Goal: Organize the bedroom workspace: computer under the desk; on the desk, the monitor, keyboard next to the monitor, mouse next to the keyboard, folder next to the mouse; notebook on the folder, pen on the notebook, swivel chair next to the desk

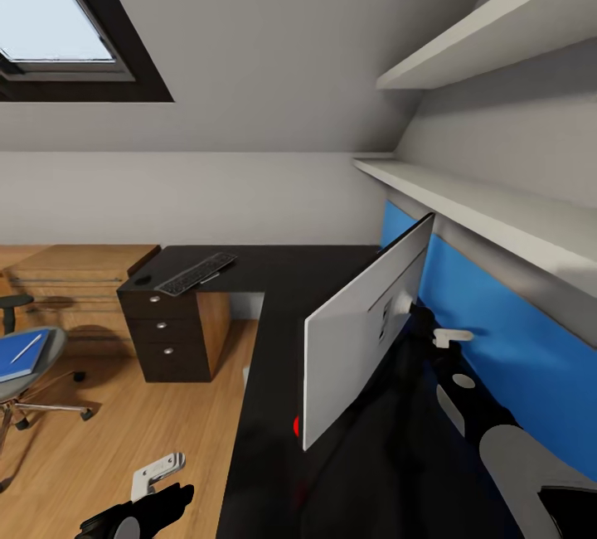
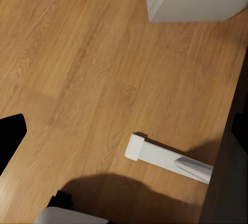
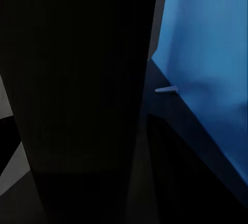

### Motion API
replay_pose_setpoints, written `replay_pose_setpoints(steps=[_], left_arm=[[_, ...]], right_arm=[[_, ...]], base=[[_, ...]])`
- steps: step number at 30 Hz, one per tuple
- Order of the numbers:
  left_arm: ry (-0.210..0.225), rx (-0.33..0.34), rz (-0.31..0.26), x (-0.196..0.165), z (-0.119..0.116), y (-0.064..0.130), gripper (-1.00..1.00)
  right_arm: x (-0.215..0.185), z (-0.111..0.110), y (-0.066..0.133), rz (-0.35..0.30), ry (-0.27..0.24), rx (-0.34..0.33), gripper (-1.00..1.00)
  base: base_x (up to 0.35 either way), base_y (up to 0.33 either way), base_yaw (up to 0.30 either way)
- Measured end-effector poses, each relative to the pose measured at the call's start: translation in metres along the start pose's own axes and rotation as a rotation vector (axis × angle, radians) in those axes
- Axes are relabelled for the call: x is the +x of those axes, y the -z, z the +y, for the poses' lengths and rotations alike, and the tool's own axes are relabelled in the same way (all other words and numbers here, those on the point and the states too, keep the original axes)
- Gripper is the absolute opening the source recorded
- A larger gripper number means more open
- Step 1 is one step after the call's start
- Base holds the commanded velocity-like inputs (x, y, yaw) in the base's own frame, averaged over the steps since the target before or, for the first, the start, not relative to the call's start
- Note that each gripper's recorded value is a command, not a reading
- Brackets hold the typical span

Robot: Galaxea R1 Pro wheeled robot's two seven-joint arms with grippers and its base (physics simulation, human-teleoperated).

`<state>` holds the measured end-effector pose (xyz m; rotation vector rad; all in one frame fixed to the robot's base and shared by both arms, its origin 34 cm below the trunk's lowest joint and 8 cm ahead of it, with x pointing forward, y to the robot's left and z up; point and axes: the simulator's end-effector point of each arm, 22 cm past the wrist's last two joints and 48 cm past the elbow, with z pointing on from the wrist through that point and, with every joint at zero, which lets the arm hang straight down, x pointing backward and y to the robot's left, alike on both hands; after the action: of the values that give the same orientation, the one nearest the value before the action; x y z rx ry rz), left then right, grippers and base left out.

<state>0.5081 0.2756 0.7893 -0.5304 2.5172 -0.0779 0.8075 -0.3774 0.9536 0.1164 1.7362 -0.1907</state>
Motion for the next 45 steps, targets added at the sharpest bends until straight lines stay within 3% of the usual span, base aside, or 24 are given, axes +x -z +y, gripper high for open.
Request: replay_pose_setpoints(steps=[45], left_arm=[[0.001,-0.001,0.001,0.0,0.0005,-0.0004,1.0]], right_arm=[[0.0008,-0.0006,-0.0004,0.002,-0.001,-0.003,-1.0]], base=[[0.041,-0.002,0.0]])
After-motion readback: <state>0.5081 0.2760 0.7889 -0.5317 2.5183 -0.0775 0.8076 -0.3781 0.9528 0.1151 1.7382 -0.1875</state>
